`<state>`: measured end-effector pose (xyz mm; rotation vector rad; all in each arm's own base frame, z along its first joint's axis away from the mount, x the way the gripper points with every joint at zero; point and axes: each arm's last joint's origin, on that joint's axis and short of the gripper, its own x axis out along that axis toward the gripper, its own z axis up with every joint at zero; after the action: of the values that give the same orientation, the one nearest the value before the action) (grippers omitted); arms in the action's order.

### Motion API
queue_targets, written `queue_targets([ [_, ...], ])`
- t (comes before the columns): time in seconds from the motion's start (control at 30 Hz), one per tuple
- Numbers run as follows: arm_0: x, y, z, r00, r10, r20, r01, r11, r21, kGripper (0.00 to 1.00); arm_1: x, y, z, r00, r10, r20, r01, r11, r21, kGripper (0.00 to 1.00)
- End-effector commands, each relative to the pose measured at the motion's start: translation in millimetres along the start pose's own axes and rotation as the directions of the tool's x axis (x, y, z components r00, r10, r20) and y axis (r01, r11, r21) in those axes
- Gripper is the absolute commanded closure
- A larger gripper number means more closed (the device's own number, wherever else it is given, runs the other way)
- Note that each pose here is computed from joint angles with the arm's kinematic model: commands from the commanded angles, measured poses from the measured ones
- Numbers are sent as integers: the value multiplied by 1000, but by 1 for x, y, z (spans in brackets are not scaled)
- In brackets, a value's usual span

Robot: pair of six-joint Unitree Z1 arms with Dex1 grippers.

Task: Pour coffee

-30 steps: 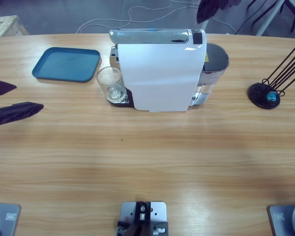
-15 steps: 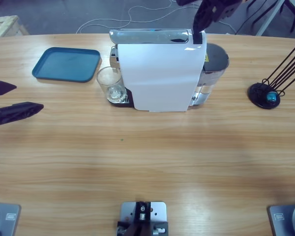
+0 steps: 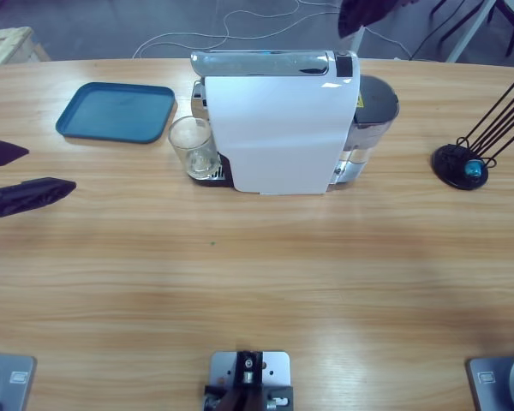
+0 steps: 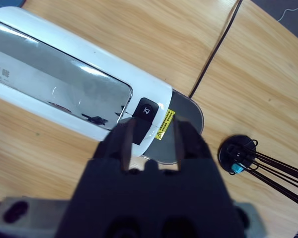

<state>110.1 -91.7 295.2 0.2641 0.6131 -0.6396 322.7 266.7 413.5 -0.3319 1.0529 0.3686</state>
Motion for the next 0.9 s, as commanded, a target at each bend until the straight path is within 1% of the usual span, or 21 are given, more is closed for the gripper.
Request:
queue_targets([
  [0.03, 9, 0, -9, 999, 14, -46, -14, 1000, -8, 18, -10, -6, -12, 1000, 0, -30, 0, 1000, 21, 0],
  [0.63, 10, 0, -9, 999, 14, -51, -14, 1000, -8, 18, -5, -4, -15, 999, 0, -49, 1, 1000, 31, 0],
  [0.9, 11, 0, -9, 998, 14, -54, -14, 1000, -8, 18, -5, -4, -14, 999, -1, -46, 2, 999, 32, 0],
])
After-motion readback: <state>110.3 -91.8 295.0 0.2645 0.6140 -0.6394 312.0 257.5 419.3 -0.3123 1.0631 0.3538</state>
